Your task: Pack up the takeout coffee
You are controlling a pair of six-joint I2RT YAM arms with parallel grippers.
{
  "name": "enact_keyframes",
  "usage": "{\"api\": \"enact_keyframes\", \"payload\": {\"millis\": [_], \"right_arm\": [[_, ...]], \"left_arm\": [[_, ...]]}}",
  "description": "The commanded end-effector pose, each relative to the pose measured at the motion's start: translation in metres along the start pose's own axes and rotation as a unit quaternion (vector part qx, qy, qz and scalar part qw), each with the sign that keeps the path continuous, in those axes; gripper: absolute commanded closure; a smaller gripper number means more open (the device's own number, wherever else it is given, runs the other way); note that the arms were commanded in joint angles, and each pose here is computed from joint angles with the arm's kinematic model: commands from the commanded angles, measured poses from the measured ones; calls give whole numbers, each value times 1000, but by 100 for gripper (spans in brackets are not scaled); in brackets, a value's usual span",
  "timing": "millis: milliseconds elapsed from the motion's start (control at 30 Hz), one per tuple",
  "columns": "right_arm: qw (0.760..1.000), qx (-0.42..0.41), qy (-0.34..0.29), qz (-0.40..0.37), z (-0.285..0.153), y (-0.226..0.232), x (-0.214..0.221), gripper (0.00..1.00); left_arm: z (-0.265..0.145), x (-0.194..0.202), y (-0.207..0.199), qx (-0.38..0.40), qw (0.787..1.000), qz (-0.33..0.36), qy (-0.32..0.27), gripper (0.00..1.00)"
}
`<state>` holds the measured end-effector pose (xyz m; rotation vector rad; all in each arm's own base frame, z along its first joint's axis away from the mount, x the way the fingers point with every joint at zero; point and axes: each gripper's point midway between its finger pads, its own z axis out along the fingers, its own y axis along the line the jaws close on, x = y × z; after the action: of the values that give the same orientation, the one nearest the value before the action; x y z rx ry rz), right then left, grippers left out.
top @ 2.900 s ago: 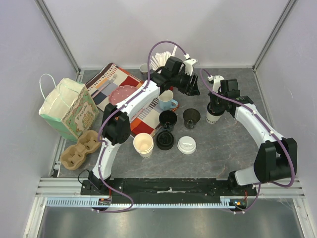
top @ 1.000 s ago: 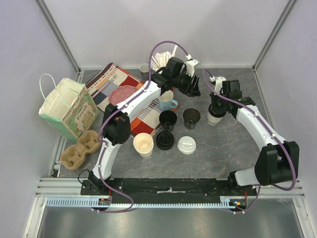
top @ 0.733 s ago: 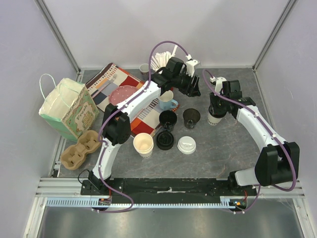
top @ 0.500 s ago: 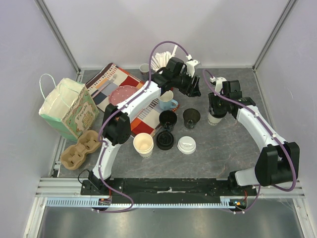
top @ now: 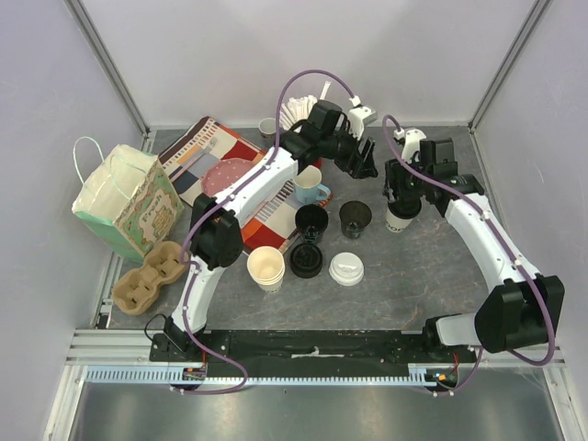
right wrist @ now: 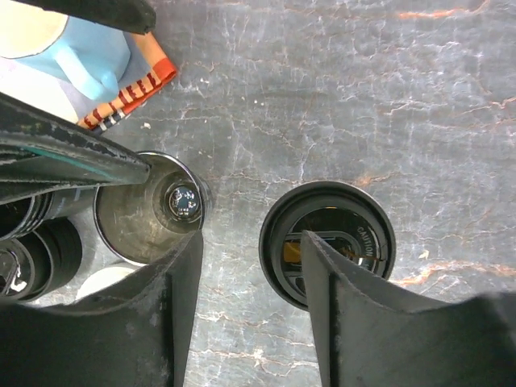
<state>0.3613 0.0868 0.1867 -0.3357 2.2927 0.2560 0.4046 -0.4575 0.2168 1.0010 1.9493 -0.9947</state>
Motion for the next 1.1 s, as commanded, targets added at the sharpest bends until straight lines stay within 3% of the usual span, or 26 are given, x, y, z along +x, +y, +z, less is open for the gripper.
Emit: {"api": "enact_keyframes", "payload": {"millis": [0,33,67,100,167,233,433,700,900,1067], "right_arm": [[997,37,-56,27,-24,-15,-32,52],[995,50,-58,62,-25,-25,-28,80],[993,55,-81,72,-28,-31,-35,94],[990,66,-77,94,-25,-42,-23,100],[986,54,-104,121,-23,-45,-25,100],[984,43,-106,139,-15,-44,-15,100],[980,72,-103,152,-10,-62,-2,100],[978,82,-130,142,-28,-65,-24,100],[981,72,-86,161,1,-65,16,100],[981,61,-54,174,21,-62,52,100]], "left_arm": [[-17,-42,-34,54,997,40,-48,30],[-15,-42,-37,62,996,33,-50,38],[-8,-40,-44,76,996,28,-48,59],[-3,-36,-48,82,995,21,-44,70],[15,-25,-65,99,994,28,-35,89],[27,-19,-72,108,993,31,-31,97],[58,-15,-85,130,991,25,-35,98],[73,-18,-84,108,993,30,-47,98],[85,-5,-63,84,995,21,-40,98],[105,47,-48,71,997,6,7,98]]}}
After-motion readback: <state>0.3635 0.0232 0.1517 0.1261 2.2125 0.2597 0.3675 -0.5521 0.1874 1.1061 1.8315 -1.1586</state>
